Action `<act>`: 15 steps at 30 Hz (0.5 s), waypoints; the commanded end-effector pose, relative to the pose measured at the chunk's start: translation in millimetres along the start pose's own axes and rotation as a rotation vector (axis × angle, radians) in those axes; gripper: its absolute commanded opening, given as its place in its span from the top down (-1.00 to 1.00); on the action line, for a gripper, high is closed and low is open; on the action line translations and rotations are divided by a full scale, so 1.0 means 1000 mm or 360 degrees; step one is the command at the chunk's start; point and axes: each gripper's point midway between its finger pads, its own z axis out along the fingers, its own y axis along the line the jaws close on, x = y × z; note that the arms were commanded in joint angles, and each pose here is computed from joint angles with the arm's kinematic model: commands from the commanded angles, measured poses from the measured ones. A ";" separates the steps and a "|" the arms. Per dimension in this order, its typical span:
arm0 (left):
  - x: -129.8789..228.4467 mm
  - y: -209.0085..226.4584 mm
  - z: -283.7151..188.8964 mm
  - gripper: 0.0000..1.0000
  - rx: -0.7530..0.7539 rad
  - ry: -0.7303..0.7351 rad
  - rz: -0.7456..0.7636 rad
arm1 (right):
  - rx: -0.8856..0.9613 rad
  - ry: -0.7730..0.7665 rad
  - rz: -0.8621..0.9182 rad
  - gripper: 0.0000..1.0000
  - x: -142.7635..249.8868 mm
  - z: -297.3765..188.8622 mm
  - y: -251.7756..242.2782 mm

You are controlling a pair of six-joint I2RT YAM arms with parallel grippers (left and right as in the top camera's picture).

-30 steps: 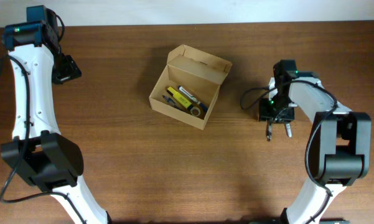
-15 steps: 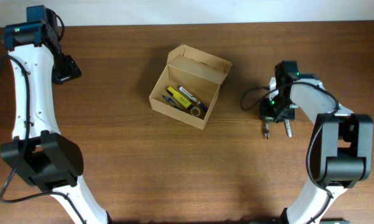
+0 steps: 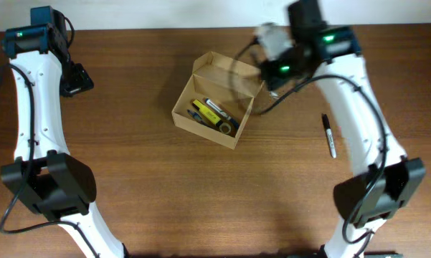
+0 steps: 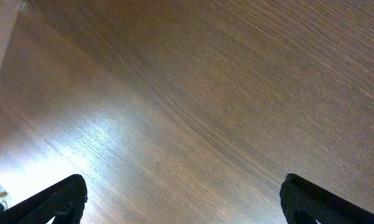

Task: Pack container
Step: 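Carry the grey marker left and release it into the box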

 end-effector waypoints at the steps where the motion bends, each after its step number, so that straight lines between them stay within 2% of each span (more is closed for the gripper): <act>1: 0.001 0.003 0.006 -0.99 -0.0020 0.0020 0.0015 | -0.0099 -0.0085 -0.0550 0.93 -0.026 0.009 0.056; 6: 0.000 0.003 0.006 -1.00 -0.0021 0.0019 0.0015 | -0.0154 -0.0124 -0.0777 0.92 -0.041 0.043 0.089; 15: 0.001 0.003 0.006 -1.00 -0.0020 0.0020 0.0015 | -0.0259 0.0113 -0.0667 0.92 -0.010 0.121 0.086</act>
